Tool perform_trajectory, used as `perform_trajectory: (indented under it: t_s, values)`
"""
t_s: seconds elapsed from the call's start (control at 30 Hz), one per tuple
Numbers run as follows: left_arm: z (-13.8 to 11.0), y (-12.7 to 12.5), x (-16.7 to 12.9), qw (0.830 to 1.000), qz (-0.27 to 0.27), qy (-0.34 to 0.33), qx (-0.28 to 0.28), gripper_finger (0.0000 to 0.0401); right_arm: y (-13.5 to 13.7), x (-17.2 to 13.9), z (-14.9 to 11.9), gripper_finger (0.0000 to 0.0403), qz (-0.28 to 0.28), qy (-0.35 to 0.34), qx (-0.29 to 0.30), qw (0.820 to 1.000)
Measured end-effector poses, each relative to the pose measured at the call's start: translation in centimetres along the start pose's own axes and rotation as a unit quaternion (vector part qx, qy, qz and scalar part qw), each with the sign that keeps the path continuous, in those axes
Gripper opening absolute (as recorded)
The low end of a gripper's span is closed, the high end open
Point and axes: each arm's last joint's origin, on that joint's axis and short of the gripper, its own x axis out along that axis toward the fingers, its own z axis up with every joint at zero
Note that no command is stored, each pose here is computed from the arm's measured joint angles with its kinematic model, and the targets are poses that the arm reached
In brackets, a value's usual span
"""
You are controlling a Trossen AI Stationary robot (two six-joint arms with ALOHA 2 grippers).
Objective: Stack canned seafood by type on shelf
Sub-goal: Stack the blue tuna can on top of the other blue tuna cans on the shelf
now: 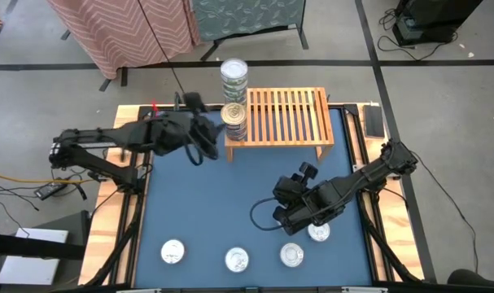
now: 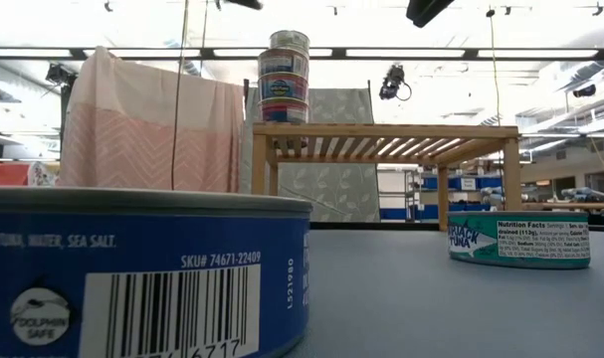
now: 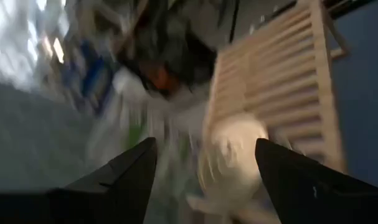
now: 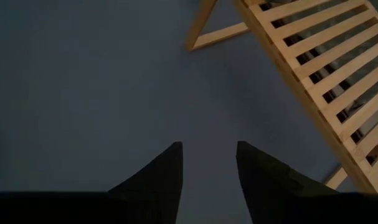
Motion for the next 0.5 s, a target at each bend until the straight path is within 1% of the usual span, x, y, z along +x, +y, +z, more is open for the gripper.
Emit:
perform_trajectory:
  t_s: [0.03,0.1,0.13,0.17,0.23,0.3,0.4,0.5]
  values:
    - [-0.5,0.3,-0.8,0.999,-0.008,0.019,-0.034,0.0274,0.1,-0.1,-0.1,0.0155,0.001,0.0,0.001,1.0]
    - [-1.4,1.0,-2.1,0.991,-0.024,0.036,-0.127,0.0272,0.2,-0.3,-0.3,0.0155,0.003,-0.001,0.0,1.0]
    - [-1.9,1.3,-2.8,0.985,-0.037,0.04,-0.162,0.0272,0.2,-0.3,-0.3,0.0154,0.004,-0.001,-0.001,1.0]
    - [-2.6,1.5,-3.3,0.981,-0.044,0.047,-0.182,0.0271,0.3,-0.4,-0.4,0.0154,0.004,-0.001,-0.002,1.0]
    - [-3.9,1.2,-3.6,0.975,-0.044,0.075,-0.203,0.0271,0.3,-0.4,-0.4,0.0154,0.004,-0.002,-0.003,1.0]
    - [-5.4,0.7,-3.1,0.968,-0.027,0.101,-0.227,0.0271,0.3,-0.4,-0.4,0.0154,0.004,-0.002,-0.004,1.0]
    - [-7.8,-0.5,-1.1,0.959,0.001,0.155,-0.239,0.0271,0.3,-0.4,-0.4,0.0155,0.003,-0.003,-0.008,1.0]
    - [-10.6,-1.4,1.7,0.946,0.033,0.202,-0.25,0.0271,0.3,-0.4,-0.3,0.0154,0.0,-0.007,-0.007,1.0]
